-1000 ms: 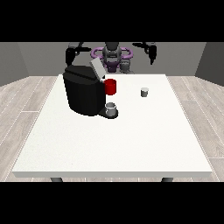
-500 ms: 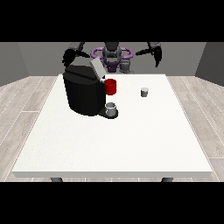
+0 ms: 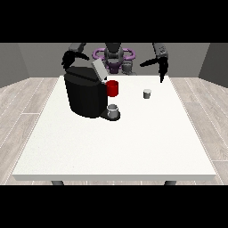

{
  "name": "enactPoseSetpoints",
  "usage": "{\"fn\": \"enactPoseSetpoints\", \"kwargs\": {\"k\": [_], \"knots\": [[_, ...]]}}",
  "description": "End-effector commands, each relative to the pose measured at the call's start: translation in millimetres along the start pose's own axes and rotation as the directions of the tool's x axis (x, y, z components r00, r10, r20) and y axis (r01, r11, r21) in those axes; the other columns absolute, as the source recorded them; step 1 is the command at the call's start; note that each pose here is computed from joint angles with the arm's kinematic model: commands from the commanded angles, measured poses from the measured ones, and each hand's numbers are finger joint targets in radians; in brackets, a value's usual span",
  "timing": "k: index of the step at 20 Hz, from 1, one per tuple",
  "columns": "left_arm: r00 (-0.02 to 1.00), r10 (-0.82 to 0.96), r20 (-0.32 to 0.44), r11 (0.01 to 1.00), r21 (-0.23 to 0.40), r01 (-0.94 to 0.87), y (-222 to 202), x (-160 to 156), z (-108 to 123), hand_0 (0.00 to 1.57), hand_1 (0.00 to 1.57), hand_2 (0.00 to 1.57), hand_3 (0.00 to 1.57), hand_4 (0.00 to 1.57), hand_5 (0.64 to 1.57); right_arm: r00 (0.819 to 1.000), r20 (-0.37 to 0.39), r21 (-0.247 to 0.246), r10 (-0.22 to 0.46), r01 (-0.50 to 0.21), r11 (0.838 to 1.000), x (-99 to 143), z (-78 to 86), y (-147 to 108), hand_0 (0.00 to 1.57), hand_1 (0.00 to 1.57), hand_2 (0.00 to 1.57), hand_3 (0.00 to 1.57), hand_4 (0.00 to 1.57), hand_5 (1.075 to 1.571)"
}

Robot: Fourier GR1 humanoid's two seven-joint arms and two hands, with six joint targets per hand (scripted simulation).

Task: Insert the coffee pod into the coffee machine and close the lid

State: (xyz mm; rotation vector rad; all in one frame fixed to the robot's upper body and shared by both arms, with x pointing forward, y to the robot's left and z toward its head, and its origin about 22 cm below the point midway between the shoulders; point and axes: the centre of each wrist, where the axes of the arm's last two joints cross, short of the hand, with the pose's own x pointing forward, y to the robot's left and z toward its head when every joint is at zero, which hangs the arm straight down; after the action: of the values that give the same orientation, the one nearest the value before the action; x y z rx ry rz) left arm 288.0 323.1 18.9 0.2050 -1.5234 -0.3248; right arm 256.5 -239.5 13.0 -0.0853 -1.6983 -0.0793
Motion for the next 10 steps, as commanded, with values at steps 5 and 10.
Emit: {"fn": "enactPoseSetpoints", "kwargs": {"k": [5,10], "knots": [[0.998,-0.057,-0.040,0.998,0.002,0.057,9,2,-34,0.00,0.00,0.00,0.00,0.00,1.571,1.000,0.029,-0.002,0.006,-0.006,1.000,-3,-20.9,21,0.00,0.00,0.00,0.00,0.34,1.571],[0.983,-0.122,-0.140,0.992,-0.045,0.117,6,-20,-33,0.00,0.00,0.00,0.00,0.00,1.571,0.997,-0.078,-0.023,0.019,-0.021,1.000,-5,-20.1,9,0.00,0.00,0.00,0.00,0.37,1.571]]}}
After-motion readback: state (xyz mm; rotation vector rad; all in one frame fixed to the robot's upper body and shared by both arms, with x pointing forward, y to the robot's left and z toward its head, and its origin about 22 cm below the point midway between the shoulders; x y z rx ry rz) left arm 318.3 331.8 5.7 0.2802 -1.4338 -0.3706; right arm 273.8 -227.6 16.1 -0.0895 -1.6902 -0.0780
